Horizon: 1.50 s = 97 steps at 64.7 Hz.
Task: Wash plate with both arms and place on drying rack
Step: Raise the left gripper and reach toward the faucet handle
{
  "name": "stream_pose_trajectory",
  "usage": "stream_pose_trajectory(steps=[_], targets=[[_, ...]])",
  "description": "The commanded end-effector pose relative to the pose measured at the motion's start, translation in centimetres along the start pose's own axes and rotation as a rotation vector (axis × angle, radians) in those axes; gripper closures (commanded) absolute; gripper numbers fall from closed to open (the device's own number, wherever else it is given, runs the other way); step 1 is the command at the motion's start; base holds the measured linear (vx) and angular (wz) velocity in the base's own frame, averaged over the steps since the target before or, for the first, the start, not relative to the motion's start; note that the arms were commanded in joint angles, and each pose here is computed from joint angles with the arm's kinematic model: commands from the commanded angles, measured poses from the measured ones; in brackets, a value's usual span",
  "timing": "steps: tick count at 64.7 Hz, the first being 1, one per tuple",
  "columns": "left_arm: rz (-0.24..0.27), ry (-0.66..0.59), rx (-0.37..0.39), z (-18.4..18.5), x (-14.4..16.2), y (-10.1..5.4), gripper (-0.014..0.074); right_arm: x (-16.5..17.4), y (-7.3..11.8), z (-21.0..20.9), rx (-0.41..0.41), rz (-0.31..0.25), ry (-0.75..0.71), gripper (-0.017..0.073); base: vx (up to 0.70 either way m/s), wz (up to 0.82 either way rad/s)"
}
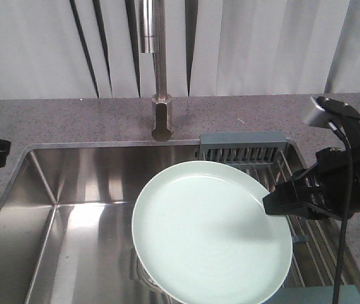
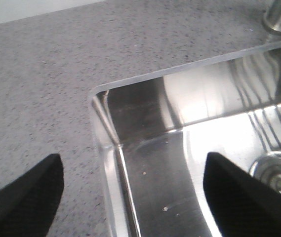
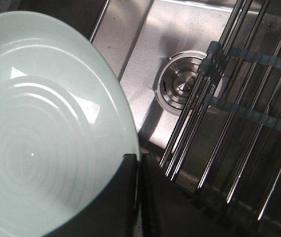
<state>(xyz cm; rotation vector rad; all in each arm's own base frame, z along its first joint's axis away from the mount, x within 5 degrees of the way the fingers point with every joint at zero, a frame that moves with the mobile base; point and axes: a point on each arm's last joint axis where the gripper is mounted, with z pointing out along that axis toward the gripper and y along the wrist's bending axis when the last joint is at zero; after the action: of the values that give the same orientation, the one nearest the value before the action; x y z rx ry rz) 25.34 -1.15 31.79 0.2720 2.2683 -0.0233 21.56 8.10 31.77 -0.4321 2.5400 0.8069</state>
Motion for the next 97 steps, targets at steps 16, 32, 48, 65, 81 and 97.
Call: stream_pose_trajectory(steps=[16,32,48,65,81,97], targets=[[0.162,-0.122,0.282,3.2,-4.8,-1.7,0.0008,-0.7,1.0,-1.2,-0.028,-0.018,-0.077,0.0567,0.00,0.00],[0.284,-0.135,0.404,6.4,-6.1,-2.2,0.0008,-0.7,1.0,-1.2,-0.027,-0.019,-0.076,0.0567,0.00,0.00],[0.400,-0.163,0.539,8.8,-7.4,-3.0,0.0008,-0.7,1.0,-1.2,-0.027,-0.019,-0.076,0.0567,0.00,0.00],[0.489,-0.215,0.634,10.8,-9.2,-5.7,0.0008,-0.7,1.0,-1.2,-0.027,-0.019,-0.076,0.0567,0.00,0.00],[0.550,-0.245,0.703,13.0,-11.2,-8.7,0.0008,-0.7,1.0,-1.2,-0.027,-0.019,-0.076,0.0567,0.00,0.00],[0.601,-0.288,0.744,15.2,-13.0,-11.5,0.0008,-0.7,1.0,-1.2,-0.027,-0.019,-0.076,0.0567,0.00,0.00]])
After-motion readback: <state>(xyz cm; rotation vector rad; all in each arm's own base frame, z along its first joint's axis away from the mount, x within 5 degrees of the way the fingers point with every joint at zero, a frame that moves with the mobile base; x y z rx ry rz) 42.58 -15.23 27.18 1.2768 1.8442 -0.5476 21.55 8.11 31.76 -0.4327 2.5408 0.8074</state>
